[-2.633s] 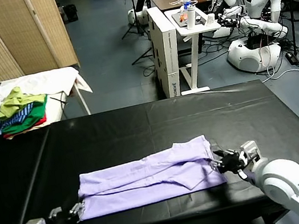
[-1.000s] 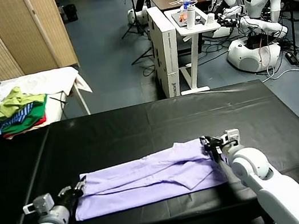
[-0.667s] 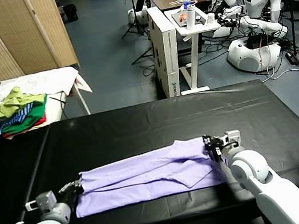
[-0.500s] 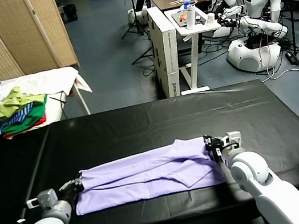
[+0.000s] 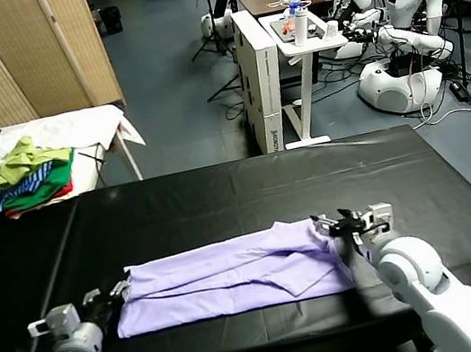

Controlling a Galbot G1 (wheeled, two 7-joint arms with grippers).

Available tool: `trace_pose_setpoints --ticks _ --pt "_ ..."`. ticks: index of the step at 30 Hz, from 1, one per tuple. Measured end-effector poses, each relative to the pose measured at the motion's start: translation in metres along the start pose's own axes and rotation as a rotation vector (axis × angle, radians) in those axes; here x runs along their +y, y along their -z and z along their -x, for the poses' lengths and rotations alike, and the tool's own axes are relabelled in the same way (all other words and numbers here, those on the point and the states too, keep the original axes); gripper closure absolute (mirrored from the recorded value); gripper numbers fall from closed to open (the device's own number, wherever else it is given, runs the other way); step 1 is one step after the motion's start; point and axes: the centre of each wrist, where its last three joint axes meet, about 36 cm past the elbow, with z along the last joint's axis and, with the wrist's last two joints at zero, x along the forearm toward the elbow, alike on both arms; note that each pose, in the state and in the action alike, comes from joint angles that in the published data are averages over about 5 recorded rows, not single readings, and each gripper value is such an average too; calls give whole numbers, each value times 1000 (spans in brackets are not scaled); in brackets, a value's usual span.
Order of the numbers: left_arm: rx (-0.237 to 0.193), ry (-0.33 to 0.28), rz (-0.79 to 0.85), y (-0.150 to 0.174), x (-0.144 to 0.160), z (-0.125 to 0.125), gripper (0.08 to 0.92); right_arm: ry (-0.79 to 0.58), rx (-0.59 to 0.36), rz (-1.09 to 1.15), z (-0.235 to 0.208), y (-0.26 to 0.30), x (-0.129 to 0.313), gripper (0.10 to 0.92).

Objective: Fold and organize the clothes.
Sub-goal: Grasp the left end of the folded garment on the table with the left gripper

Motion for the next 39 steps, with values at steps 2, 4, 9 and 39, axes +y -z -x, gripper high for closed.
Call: trace_pose_setpoints --ticks 2,4,9,39 --pt "1 -3 -8 -3 -4 -8 110 -4 -5 -6 -5 1 -3 115" --pt "6 -6 -22 -8 -8 -13 97 -8 -10 -10 -10 2 -5 115" --pt "17 -9 -74 -20 -16 -18 93 -12 -18 -16 -19 3 -7 115" --pt "35 -13 -220 -50 -16 -6 731 2 -38 -17 -50 -1 -1 115"
